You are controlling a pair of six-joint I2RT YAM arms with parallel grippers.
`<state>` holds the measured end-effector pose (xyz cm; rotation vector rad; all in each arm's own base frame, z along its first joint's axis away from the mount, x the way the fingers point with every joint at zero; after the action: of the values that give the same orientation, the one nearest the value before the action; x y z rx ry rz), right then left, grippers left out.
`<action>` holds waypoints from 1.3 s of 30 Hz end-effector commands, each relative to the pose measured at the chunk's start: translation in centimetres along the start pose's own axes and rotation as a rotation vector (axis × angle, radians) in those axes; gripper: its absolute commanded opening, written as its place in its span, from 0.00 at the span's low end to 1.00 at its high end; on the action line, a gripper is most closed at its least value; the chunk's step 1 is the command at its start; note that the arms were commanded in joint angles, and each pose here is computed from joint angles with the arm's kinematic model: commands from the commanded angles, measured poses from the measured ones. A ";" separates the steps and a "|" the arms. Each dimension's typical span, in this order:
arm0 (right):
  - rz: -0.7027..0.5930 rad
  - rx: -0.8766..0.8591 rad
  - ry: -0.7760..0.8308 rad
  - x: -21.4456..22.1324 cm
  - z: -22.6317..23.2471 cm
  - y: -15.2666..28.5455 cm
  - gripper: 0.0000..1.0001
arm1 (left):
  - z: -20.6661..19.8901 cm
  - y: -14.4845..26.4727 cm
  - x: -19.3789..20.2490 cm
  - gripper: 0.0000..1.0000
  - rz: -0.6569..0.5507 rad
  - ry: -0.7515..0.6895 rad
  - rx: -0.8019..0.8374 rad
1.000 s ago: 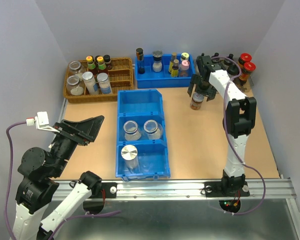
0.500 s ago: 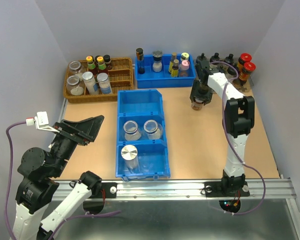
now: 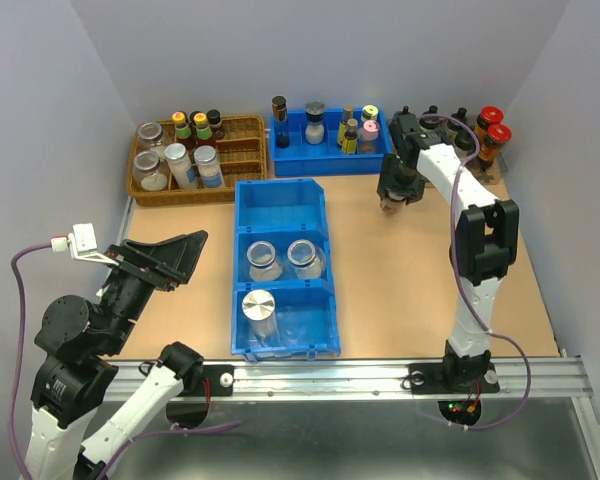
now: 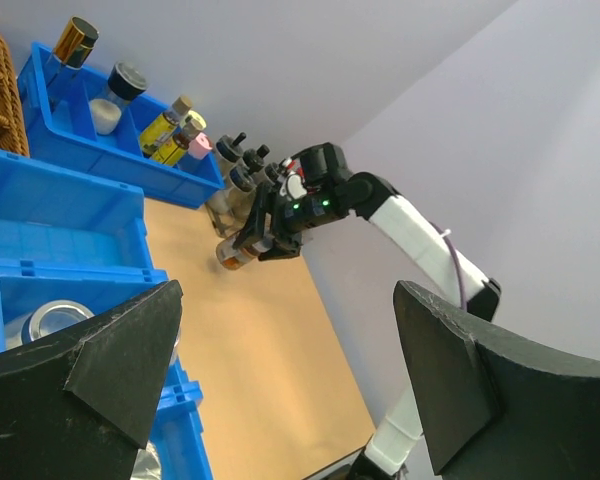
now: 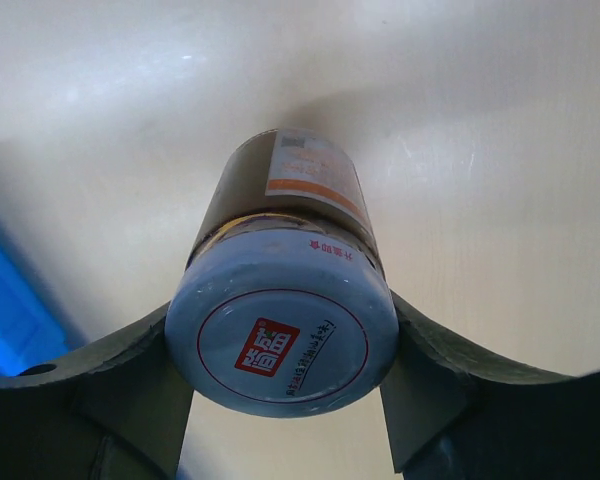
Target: Organize the condiment bottles
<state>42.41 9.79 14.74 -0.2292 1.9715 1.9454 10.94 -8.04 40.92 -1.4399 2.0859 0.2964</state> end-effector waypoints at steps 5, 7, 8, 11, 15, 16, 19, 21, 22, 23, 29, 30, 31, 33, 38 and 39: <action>-0.271 -0.299 0.219 0.0 12.2 14.4 0.00 | -0.7 -0.6 -0.3 0.98 -0.015 -0.020 0.042; -0.276 -0.348 0.249 0.5 14.4 15.3 0.00 | -0.8 -0.5 -0.4 0.98 -0.018 -0.020 0.045; -0.277 -0.371 0.277 1.3 15.9 15.8 0.00 | -0.8 -0.4 -0.4 0.98 -0.018 -0.019 0.043; -0.287 -0.437 0.315 2.0 18.7 16.8 0.00 | -0.8 -0.2 -0.4 0.98 -0.020 -0.017 0.046; -0.262 -0.443 0.342 2.8 21.5 14.9 0.00 | -0.7 0.2 -0.6 0.98 -0.030 -0.010 0.042; -0.275 -0.431 0.350 3.0 22.3 14.6 0.00 | -0.6 0.3 -0.6 0.98 -0.030 -0.009 0.039; -0.301 -0.423 0.356 3.1 24.1 13.1 0.00 | -0.6 0.5 -0.7 0.98 -0.037 -0.005 0.039; -0.322 -0.401 0.347 2.9 24.7 12.3 0.00 | -0.5 0.7 -0.8 0.98 -0.042 -0.005 0.035; -0.327 -0.394 0.345 2.8 25.2 11.4 0.01 | -0.5 0.8 -0.8 0.98 -0.043 -0.005 0.033; -0.330 -0.390 0.344 2.8 25.5 11.0 0.00 | -0.5 0.8 -0.9 0.98 -0.047 -0.005 0.031; -0.257 -0.372 0.373 3.8 27.0 6.1 0.01 | -0.3 1.3 -1.1 0.98 -0.059 -0.001 0.019; -0.237 -0.368 0.379 4.2 27.1 5.3 0.00 | -0.3 1.3 -1.1 0.98 -0.061 -0.001 0.019; -0.214 -0.368 0.384 4.6 27.2 4.6 0.00 | -0.2 1.3 -1.0 0.98 -0.059 -0.002 0.016; -0.184 -0.353 0.392 5.2 27.2 3.0 0.00 | -0.2 1.3 -1.0 0.98 -0.060 -0.003 0.016; -0.189 -0.321 0.400 5.1 27.1 2.1 0.00 | -0.1 1.3 -1.0 0.98 -0.061 -0.002 0.013; -0.191 -0.322 0.402 5.1 27.1 2.1 0.01 | -0.1 1.2 -1.0 0.98 -0.060 -0.002 0.012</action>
<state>39.48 35.79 12.27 -0.8340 1.8923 2.2344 10.22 -7.10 40.65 -1.4752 2.0630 0.3007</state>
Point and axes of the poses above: each gripper's point midway between its finger pads, its own y axis back along the fingers, its own z axis along the line the jaws close on, x = y × z, the point moved 4 cm from there along y, back along the fingers, and after that the axes turned 6 degrees about y, right-handed, at the moved point
